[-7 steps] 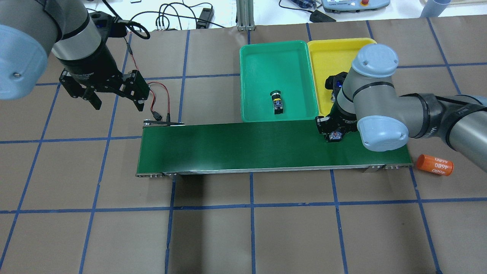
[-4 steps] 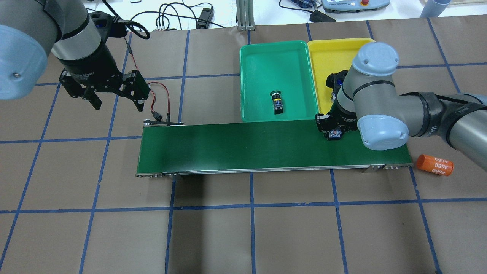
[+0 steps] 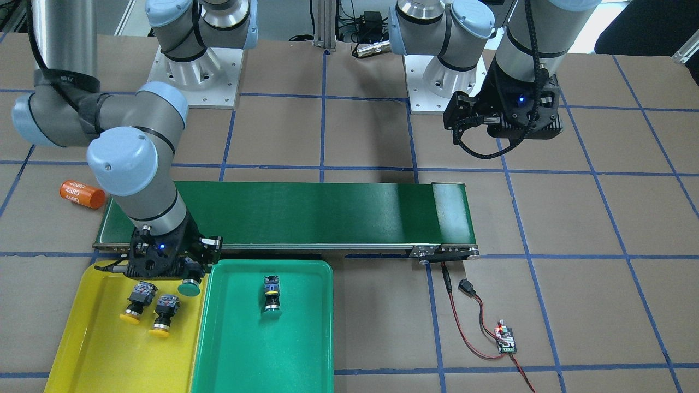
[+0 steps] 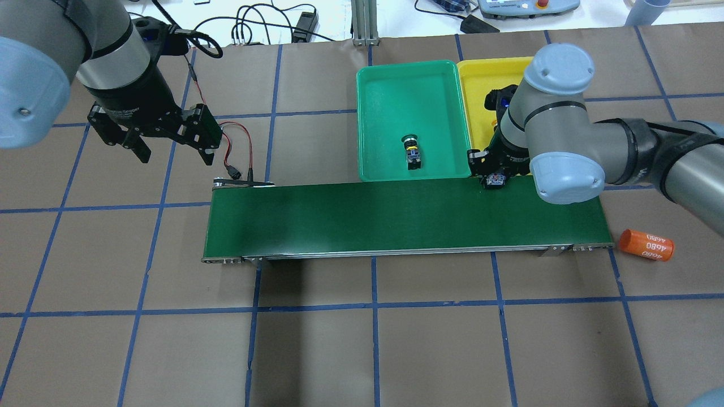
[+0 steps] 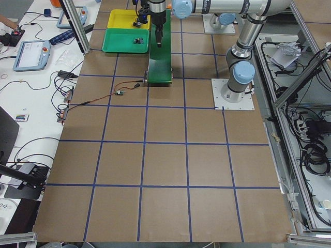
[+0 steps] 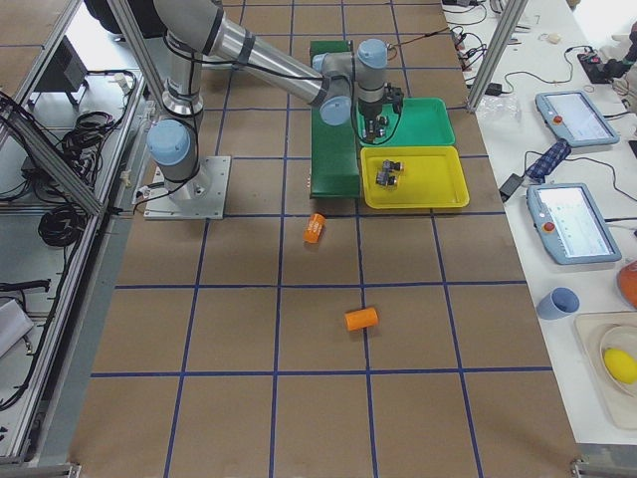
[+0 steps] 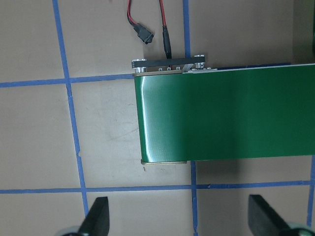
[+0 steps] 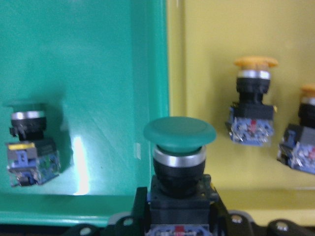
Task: Sort buttons by color to trays
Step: 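Carry the green button into the green tray and open right gripper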
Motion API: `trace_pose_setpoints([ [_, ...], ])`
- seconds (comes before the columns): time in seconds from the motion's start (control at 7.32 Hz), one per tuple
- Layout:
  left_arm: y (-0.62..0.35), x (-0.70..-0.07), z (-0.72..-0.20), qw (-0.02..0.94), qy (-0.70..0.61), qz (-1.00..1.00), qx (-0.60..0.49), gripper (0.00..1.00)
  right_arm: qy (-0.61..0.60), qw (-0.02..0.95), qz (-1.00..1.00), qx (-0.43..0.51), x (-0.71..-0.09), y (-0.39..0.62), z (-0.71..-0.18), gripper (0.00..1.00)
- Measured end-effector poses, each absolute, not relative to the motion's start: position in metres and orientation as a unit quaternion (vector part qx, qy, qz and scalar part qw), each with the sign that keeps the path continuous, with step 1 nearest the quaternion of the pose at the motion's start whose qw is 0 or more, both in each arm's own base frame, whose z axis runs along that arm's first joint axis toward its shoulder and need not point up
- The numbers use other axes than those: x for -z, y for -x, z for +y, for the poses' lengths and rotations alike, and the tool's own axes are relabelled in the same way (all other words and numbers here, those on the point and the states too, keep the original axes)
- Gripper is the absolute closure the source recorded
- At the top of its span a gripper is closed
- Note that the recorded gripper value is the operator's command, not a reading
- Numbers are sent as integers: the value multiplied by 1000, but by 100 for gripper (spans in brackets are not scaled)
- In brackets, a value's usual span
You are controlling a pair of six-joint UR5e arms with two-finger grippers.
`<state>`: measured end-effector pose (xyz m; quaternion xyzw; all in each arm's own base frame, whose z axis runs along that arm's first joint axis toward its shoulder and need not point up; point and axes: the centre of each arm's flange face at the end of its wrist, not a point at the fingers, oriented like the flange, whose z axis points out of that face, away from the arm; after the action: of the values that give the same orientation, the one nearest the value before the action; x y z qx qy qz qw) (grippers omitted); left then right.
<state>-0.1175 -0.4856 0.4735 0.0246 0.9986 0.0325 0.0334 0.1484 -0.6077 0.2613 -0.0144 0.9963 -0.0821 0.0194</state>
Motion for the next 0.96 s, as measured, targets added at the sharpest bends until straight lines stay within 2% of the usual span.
trace_pose_setpoints([
  [0.14, 117, -474, -486, 33, -25, 999, -32, 0, 36, 24, 993, 111, -259, -173, -623, 49],
  [0.27, 117, -474, -486, 33, -25, 999, -32, 0, 50, 26, 990, 129, -254, -191, -630, 1],
  [0.96, 118, -489, -480, 33, -24, 999, -15, 0, 57, 13, 989, 133, -261, -198, -627, 0],
])
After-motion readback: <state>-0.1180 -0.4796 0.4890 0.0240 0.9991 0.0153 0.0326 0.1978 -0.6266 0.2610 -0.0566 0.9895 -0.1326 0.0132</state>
